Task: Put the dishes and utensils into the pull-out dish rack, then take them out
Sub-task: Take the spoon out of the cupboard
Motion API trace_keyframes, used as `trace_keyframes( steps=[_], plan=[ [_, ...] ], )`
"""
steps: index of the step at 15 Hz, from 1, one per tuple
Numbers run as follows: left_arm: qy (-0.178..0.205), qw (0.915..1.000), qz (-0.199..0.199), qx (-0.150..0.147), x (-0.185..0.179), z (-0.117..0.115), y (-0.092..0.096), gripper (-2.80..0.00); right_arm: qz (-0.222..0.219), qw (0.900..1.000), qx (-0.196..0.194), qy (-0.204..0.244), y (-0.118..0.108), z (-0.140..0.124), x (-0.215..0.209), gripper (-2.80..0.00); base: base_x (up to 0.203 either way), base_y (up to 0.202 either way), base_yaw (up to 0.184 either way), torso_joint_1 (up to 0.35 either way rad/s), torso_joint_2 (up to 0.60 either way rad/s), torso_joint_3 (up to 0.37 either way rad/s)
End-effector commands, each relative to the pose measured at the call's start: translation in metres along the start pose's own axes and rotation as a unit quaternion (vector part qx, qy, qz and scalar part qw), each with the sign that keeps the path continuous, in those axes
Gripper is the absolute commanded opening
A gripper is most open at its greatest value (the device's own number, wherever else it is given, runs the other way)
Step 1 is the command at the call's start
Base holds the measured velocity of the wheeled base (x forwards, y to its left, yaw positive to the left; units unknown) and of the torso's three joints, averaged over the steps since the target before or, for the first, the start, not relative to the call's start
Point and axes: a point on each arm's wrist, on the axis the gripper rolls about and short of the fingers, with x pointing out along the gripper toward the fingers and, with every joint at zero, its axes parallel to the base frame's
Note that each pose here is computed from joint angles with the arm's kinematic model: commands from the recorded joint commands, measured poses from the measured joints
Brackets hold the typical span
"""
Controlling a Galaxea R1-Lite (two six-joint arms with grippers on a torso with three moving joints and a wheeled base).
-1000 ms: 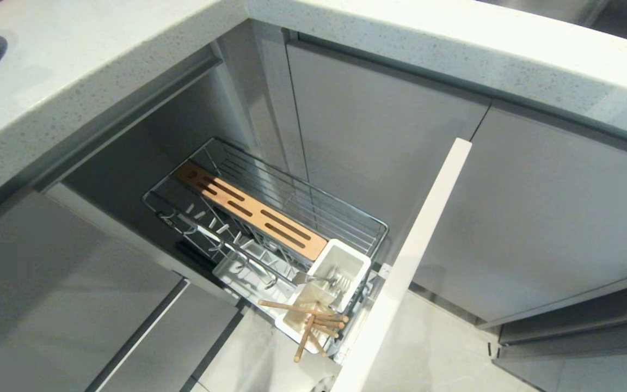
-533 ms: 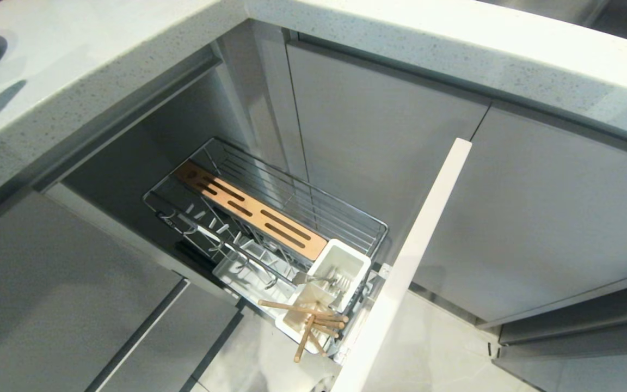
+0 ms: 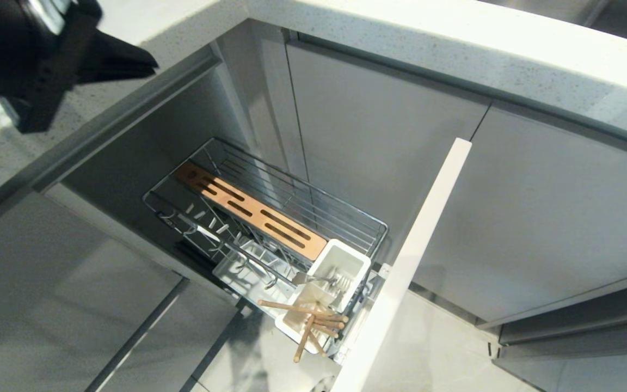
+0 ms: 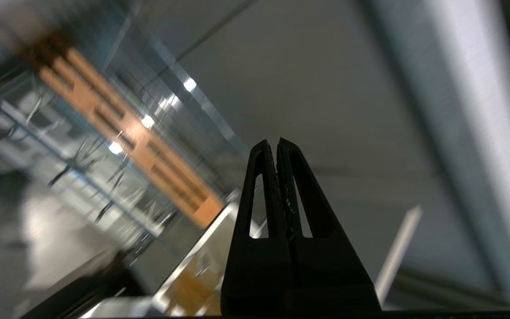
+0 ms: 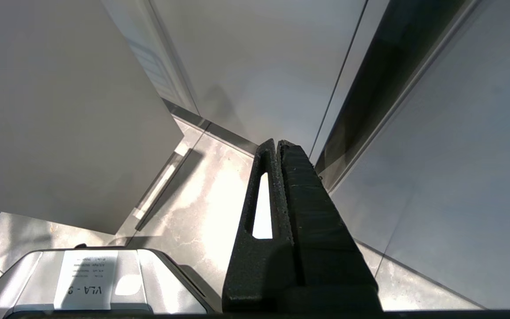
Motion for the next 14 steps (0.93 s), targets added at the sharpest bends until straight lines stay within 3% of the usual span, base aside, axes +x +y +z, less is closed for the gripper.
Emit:
trace_keyframes(
  steps=[1,5,9,10,14],
  plan=[
    [0.090,0.9918,0.055,0.072,0.043,-0.048,-0.010,-2.80,0.000,1.000,0.000,-0.002,0.000,0.000,0.000,-2.80,0.000,0.000,0.000,0.000,0.00,0.000],
    [0.192,0.9633,0.094,0.162,0.054,-0.095,-0.015,-2.80,0.001,1.000,0.000,-0.002,0.000,0.000,0.000,-2.80,0.000,0.000,0.000,0.000,0.00,0.000],
    [0.242,0.9378,0.118,0.219,0.068,-0.124,-0.013,-2.80,0.000,1.000,0.000,-0.001,0.000,0.000,0.000,-2.80,0.000,0.000,0.000,0.000,0.00,0.000],
    [0.249,0.9324,0.117,0.234,0.069,-0.128,-0.011,0.00,0.001,1.000,0.000,-0.001,0.000,0.000,0.000,-2.80,0.000,0.000,0.000,0.000,0.00,0.000],
    [0.265,0.9267,0.073,0.256,0.072,-0.134,-0.009,0.00,0.001,1.000,0.000,-0.002,0.000,0.000,0.000,-2.80,0.000,0.000,0.000,0.000,0.00,0.000]
  ],
)
